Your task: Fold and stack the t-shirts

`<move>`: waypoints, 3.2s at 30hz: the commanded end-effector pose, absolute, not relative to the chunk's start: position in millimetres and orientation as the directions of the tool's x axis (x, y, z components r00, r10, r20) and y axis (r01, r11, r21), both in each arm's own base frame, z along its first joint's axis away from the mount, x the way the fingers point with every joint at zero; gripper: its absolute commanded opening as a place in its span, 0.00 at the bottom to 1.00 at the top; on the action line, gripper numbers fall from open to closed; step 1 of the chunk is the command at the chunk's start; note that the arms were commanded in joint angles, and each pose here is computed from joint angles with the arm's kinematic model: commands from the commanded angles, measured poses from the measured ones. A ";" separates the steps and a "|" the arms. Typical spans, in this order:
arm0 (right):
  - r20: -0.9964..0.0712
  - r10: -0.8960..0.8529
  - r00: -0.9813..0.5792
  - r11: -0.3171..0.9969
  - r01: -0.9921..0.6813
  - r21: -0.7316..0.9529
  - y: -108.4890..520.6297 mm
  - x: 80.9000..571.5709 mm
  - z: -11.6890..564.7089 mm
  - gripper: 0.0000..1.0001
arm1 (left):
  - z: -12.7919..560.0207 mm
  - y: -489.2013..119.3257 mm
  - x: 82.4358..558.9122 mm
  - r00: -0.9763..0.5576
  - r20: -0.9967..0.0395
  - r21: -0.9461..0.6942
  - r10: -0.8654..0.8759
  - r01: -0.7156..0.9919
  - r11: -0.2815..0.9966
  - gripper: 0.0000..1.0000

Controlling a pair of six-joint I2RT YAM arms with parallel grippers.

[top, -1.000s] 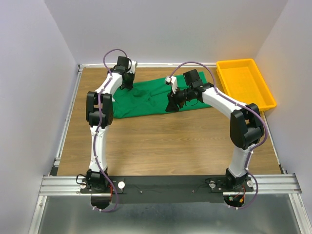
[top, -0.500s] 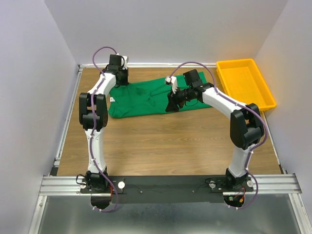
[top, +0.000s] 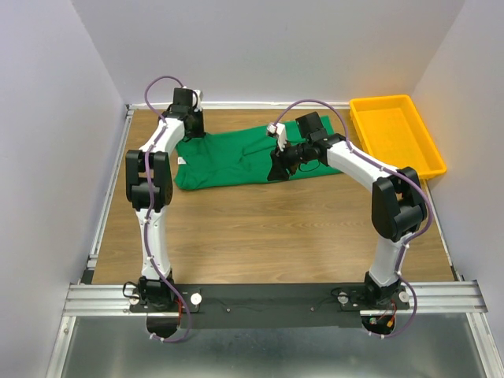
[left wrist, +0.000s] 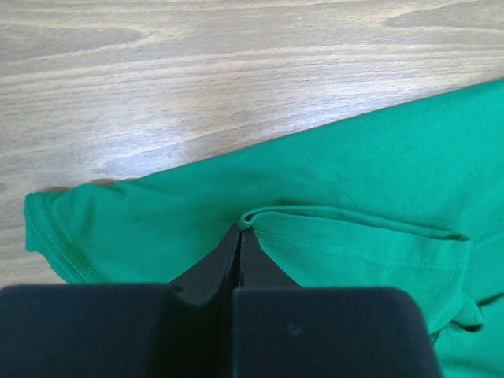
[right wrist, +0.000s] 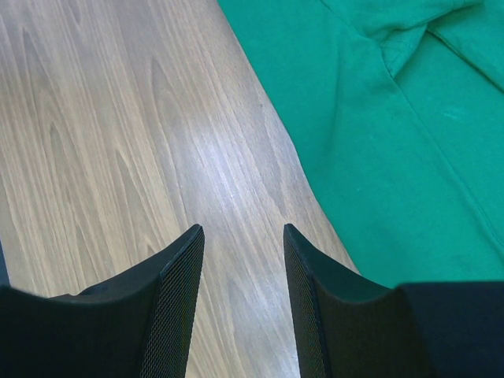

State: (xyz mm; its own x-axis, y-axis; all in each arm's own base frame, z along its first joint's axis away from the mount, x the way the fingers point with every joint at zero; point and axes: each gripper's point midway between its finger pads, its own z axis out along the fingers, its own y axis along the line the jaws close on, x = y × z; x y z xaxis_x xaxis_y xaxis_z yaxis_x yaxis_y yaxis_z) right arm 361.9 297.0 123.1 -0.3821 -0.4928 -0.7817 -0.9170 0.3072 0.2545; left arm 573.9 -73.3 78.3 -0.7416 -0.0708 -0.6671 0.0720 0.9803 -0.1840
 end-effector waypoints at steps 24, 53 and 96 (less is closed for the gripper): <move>-0.700 -0.427 -0.572 0.589 -0.764 0.264 221.8 386.1 106.7 0.63 | 91.4 -42.4 349.8 -0.696 -0.556 -0.563 -0.454 -0.086 0.822 0.44; -0.627 -0.206 -0.752 0.860 -0.444 0.251 121.9 428.5 91.8 0.41 | 44.2 -35.9 387.6 -0.805 -0.509 -0.446 -0.304 -0.056 0.894 0.05; -0.510 0.067 -0.858 0.961 -0.082 0.265 5.9 456.8 37.2 0.01 | 33.3 -25.3 374.5 -0.805 -0.496 -0.427 -0.325 -0.099 0.899 0.00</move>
State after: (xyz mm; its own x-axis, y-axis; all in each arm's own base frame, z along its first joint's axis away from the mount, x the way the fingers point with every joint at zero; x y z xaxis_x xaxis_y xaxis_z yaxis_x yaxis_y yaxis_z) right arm 458.9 23.2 32.8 -0.8645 0.0749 -0.4971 -0.1182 0.9308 0.3459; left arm 384.9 -33.0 40.6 -0.8012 -0.3202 -0.5054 -0.0758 0.8923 -0.4451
